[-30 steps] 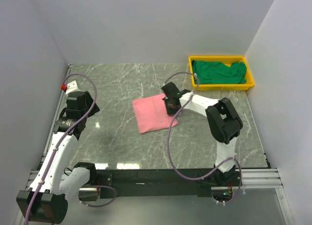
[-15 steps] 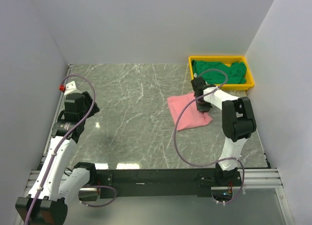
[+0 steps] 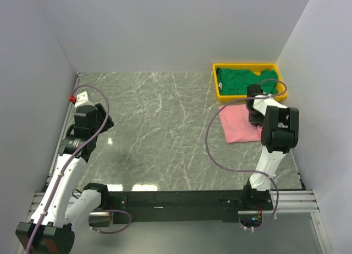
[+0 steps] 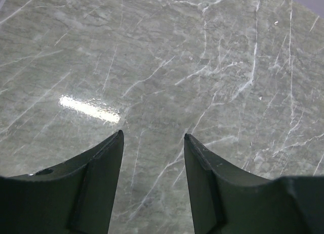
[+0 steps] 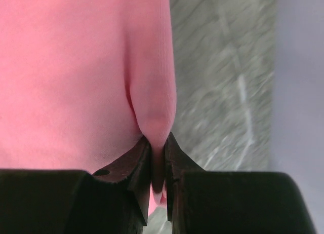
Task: Fold and stack the t-shirts
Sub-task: Neatly place the folded tshirt to the corner
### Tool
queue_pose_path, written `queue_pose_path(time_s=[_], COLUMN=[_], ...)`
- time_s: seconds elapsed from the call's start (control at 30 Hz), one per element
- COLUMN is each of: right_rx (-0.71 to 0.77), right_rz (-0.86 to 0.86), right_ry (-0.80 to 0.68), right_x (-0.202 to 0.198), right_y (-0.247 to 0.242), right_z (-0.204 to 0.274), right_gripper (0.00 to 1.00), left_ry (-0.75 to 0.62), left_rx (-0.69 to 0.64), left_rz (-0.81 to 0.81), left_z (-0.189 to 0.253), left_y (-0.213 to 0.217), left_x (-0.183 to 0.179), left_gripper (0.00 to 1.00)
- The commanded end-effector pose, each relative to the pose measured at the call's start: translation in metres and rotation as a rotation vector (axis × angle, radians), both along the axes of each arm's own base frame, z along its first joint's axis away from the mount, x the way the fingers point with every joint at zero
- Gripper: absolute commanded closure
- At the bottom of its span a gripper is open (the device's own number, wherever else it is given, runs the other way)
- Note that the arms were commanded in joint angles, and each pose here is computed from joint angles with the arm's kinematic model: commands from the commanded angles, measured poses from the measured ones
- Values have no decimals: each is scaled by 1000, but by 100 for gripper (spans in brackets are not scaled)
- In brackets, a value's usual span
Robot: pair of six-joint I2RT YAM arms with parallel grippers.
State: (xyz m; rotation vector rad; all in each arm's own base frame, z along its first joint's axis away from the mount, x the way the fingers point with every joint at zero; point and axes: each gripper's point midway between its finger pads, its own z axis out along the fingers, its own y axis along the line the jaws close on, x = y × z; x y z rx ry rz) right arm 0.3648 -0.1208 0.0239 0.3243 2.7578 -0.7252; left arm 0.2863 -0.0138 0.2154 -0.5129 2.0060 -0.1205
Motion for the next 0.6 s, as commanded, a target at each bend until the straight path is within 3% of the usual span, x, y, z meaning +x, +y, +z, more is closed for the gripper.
queue_pose_path(time_s=[0.0, 0.57], right_rx=[-78, -162], right_rz=[-13, -259], right_ry=[-11, -49], right_x=[16, 8], right_y=[-29, -118], right_z=[12, 22], right_gripper=[100, 100], left_ry=[-11, 37], left_rx=[11, -10], left_rz=[-12, -17], left_z=[1, -13], left_y=[-1, 0], left_x=[5, 13], left_gripper=[43, 44])
